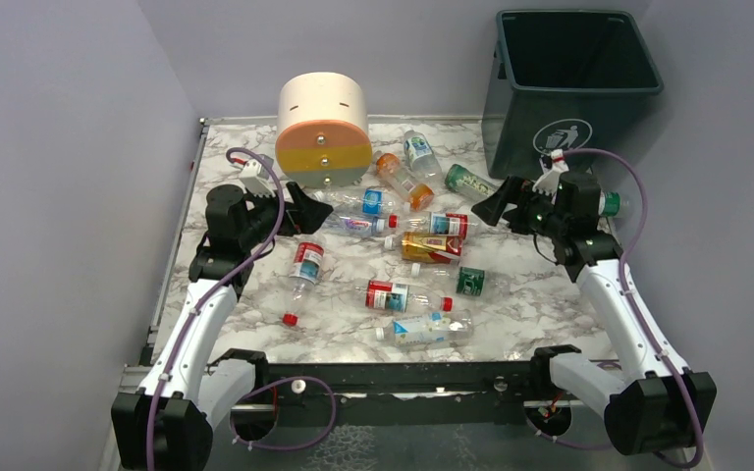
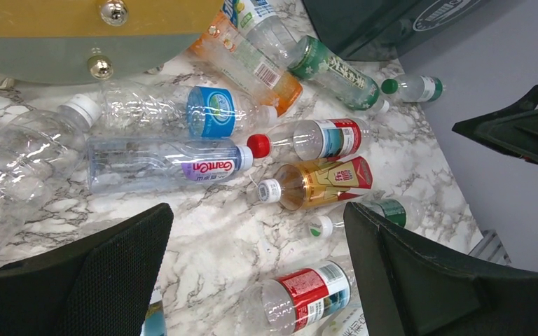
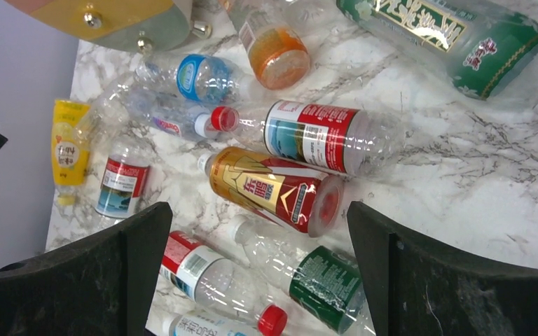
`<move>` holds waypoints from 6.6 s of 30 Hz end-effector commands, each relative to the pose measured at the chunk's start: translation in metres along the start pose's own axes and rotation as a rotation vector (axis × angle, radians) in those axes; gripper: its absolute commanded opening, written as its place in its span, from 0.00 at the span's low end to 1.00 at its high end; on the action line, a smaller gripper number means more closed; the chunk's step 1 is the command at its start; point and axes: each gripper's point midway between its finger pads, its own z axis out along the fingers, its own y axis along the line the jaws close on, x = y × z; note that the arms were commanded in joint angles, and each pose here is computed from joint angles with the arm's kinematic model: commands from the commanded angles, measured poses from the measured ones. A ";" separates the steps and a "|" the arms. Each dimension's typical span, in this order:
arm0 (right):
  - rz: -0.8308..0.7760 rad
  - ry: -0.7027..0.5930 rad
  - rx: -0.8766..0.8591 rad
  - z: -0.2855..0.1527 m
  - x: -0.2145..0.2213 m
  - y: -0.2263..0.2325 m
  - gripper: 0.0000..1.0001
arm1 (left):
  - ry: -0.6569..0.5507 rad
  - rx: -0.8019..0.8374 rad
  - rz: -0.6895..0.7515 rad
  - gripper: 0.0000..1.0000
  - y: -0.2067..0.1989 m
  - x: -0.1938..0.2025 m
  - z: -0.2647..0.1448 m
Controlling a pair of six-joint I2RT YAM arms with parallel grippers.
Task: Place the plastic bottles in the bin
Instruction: Pick up the plastic bottle at the center of the board, then place the plastic bottle in the trash bin.
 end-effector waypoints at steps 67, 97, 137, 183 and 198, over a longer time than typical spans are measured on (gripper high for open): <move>-0.474 0.396 0.064 0.083 0.129 0.039 0.92 | 0.222 -0.244 0.041 0.99 0.010 0.041 0.040; -0.417 0.550 0.374 0.005 0.152 0.003 0.97 | 0.257 -0.204 0.036 0.99 0.010 0.054 0.046; -0.567 0.870 0.350 0.043 0.207 -0.019 1.00 | 0.242 -0.187 0.043 0.99 0.004 0.051 0.037; -0.342 -0.345 0.002 0.053 -0.265 0.153 0.58 | 0.212 -0.072 -0.004 0.99 -0.018 0.054 0.031; -0.096 -0.720 -0.120 -0.013 -0.379 0.074 0.59 | 0.227 -0.036 -0.024 0.99 -0.025 0.058 0.029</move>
